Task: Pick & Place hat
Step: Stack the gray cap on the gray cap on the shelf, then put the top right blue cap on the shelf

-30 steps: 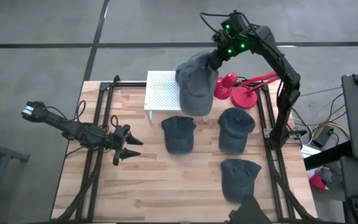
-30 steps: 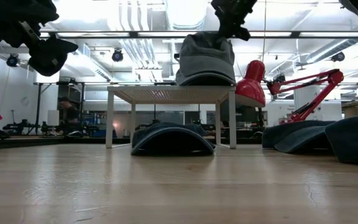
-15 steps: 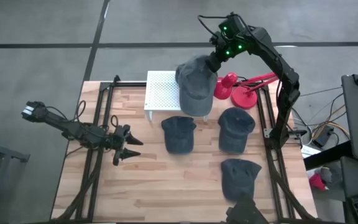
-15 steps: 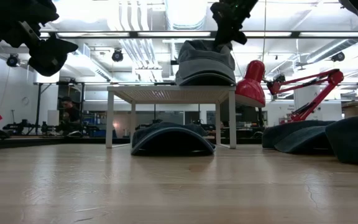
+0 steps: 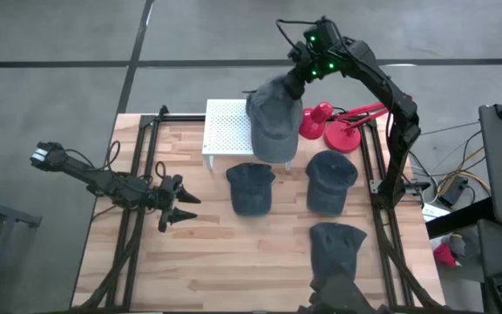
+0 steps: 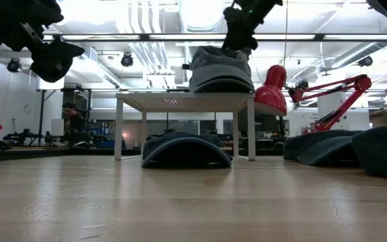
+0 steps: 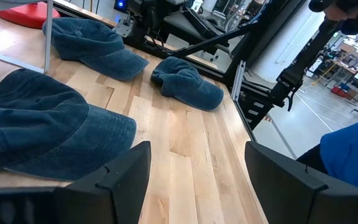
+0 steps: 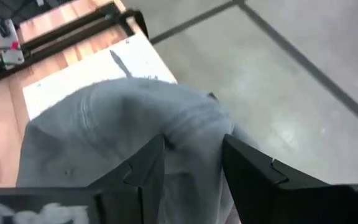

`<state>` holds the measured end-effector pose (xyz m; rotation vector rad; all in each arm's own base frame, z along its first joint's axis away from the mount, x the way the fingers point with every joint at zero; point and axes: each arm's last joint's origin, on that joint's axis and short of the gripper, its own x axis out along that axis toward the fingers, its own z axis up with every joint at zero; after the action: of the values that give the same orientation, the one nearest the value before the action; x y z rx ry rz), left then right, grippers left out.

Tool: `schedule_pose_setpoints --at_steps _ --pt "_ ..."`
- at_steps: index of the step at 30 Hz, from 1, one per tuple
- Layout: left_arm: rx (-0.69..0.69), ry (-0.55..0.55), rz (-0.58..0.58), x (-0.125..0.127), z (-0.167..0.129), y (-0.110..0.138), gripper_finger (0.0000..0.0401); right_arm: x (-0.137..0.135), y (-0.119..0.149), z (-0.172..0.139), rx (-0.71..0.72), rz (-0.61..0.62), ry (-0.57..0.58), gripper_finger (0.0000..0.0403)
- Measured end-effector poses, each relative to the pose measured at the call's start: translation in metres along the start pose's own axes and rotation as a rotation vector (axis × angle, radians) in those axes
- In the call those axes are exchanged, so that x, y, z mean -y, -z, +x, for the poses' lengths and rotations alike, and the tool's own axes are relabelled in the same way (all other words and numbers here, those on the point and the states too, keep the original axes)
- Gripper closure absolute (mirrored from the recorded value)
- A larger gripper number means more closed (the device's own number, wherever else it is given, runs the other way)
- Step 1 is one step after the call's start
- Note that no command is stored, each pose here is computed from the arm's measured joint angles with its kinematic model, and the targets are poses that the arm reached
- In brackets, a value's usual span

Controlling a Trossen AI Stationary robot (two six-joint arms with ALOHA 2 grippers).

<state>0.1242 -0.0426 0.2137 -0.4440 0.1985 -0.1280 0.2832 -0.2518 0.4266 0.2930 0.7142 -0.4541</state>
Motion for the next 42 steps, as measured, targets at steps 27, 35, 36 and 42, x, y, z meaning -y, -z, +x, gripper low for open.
schedule_pose_setpoints --at_steps 27,35,36,42 --pt "0.000 0.000 -0.032 0.000 0.000 0.000 0.0139 0.016 0.008 0.065 -0.097 -0.113 0.022 0.0226" --pt "0.000 0.000 -0.032 0.000 0.000 0.000 0.0139 0.007 0.001 0.027 -0.018 -0.133 0.033 0.0226" --pt "0.000 0.000 -0.031 0.000 0.000 0.000 0.0139 0.007 0.001 0.023 -0.011 -0.134 0.035 0.0224" --pt "0.000 0.000 -0.031 0.000 0.000 0.000 0.0139 0.003 0.000 0.007 0.015 -0.127 0.037 0.0206"
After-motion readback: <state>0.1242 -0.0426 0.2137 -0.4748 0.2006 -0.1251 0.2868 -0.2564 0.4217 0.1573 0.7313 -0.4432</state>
